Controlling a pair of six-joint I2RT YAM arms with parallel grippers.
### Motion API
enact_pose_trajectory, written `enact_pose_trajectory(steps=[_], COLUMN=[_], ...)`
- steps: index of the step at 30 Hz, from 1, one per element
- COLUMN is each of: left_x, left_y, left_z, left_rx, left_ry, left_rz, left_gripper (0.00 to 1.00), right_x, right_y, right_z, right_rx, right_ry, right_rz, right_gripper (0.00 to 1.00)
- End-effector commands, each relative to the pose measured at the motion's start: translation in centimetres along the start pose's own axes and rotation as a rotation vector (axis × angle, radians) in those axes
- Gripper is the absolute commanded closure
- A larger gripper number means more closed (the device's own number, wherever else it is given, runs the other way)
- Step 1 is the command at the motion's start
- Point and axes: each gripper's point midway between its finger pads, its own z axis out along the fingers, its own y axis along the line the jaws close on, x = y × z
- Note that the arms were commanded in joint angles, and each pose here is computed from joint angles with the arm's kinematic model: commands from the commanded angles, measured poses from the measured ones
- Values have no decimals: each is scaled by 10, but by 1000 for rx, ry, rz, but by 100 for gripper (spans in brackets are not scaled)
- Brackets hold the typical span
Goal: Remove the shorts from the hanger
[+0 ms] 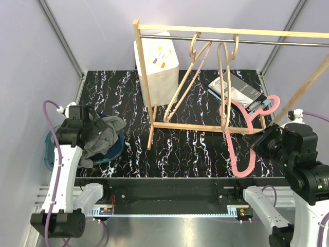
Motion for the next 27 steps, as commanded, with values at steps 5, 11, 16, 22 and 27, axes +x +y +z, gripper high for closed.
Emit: enact_pose_trajectory(steps=[5,11,16,22,27], left_x=[-15,17,62,109,124], left_y=[-26,-84,-109,-128,-141], left_z=[-59,-98,-130,-169,-210], left_rx=[201,559,725,995,1290], left_ry=[-55,46,145,288,348], left_rz=[-131,10,212,367,392], left_gripper=[1,1,1,1,1], right_x=[-16,-31,-63,-111,-133], right_y=[-9,-9,30,83,103], right_z=[-9,1,-2,-41,-46], right_rx=[45,82,-85,-282,-325], right_ry=[-98,-144,-260,-473,-538], right_rz=[20,16,-116,-225,-234], right_gripper=[100,100,100,100,100])
